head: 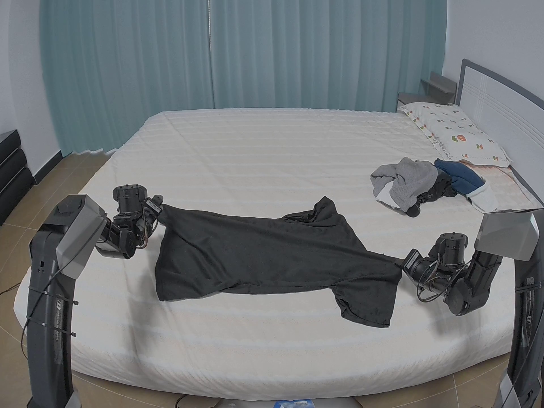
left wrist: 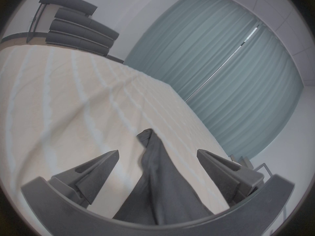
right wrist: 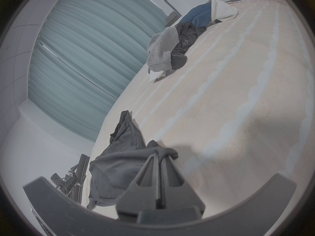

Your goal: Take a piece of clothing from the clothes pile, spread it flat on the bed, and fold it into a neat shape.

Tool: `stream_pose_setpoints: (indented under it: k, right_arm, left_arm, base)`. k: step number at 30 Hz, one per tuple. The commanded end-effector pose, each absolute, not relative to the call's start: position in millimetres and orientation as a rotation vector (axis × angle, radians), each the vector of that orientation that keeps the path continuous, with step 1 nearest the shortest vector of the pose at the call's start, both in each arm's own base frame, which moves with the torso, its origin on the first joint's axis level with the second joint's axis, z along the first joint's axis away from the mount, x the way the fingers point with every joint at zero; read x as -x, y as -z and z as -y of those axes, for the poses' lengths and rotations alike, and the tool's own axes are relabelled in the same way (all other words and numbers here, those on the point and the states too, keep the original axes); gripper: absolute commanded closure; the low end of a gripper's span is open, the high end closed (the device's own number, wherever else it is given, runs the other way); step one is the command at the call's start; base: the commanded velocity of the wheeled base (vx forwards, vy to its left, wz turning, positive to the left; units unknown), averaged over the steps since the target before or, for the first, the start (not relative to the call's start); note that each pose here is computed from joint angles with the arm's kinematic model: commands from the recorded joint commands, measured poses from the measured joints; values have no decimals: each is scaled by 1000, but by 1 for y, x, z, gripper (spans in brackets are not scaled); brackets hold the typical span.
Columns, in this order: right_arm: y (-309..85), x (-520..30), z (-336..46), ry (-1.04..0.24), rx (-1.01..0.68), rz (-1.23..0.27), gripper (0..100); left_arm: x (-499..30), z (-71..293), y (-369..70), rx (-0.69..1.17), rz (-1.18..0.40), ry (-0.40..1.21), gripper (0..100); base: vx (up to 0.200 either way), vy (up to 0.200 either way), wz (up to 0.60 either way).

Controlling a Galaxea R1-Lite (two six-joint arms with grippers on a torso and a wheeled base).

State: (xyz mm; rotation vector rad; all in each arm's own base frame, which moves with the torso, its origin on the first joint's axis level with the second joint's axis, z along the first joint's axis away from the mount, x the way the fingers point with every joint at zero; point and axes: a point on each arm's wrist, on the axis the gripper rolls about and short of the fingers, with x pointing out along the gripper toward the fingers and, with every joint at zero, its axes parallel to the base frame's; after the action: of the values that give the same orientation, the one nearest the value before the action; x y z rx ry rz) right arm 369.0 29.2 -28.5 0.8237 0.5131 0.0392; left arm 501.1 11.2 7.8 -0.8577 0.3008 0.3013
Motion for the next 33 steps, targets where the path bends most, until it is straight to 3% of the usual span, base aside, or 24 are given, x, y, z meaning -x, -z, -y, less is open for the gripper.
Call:
stream_pose_setpoints:
  k: [1,16,33]
  right_arm:
    - [23,-362,-30,-40,-826,-521,100]
    - [24,-349,-30,-44,-823,-531,100]
    - [24,-347,-35,-62,-824,-545,100]
  left_arm:
    - [-441,-14,-63,972,-407,-165,0]
    - [-332,30,-37,926,-747,-168,0]
    - [-331,38,-8,885,-829,-212,0]
  base:
    - [0,0,0]
    - [0,0,0]
    - [0,0,0]
